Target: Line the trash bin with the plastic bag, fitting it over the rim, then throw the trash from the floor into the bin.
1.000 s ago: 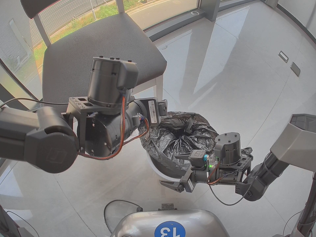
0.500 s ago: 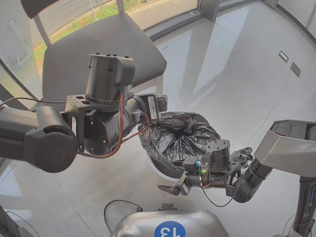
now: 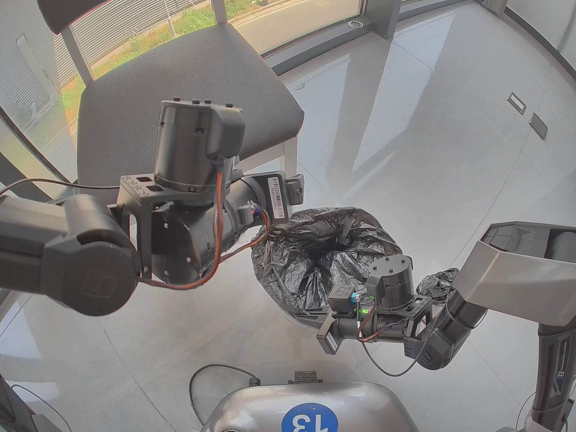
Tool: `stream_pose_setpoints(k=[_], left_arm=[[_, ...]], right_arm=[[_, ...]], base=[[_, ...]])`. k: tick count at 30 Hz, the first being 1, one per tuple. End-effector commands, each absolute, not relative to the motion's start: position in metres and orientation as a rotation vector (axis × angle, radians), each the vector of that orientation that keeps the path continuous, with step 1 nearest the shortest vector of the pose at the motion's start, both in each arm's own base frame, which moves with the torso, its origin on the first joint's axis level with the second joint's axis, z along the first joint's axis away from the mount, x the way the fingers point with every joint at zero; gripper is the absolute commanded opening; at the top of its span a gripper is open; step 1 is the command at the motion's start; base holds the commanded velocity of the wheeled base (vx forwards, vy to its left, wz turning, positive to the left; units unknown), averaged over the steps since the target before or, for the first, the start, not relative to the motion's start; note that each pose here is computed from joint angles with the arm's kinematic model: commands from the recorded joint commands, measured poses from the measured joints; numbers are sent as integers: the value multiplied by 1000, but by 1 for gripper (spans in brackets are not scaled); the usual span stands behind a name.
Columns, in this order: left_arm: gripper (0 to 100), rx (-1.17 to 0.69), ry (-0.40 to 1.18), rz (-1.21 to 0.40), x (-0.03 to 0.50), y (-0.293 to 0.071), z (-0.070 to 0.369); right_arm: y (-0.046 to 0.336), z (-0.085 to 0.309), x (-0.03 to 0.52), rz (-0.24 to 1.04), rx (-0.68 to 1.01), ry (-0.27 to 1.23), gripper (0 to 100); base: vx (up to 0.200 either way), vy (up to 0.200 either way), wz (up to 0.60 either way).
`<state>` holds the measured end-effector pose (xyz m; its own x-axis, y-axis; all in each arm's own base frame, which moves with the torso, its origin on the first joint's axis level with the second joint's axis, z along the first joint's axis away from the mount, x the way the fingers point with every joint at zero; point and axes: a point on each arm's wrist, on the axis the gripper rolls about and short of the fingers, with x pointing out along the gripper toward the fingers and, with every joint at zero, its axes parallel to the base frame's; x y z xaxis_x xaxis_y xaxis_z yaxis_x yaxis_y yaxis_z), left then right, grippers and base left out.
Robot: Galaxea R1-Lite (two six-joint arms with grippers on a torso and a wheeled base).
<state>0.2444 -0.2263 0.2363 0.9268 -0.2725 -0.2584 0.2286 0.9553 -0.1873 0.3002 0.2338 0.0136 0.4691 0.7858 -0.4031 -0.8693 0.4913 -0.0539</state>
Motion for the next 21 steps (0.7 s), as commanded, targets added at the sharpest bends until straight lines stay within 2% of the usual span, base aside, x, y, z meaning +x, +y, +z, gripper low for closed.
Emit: stream_pose_setpoints(k=[1,11,17,18,21], left_arm=[[100,-154,288,-256,244,-226,235],[100,-155,288,-255,244,-226,236],[100,-155,288,-254,245,-226,235],[100,-155,288,-254,244,-225,236],[100,-156,289,-250,245,-225,235]], right_arm=[[241,16,297,1049,-270,334,0],[273,20,270,1156,-288,310,0],[276,9,269,1164,-295,332,0],[275,9,270,1160,-296,333,100],[273,10,276,1144,-286,327,100]], base=[[0,0,0],[0,0,0],[0,0,0],[0,0,0],[0,0,0]])
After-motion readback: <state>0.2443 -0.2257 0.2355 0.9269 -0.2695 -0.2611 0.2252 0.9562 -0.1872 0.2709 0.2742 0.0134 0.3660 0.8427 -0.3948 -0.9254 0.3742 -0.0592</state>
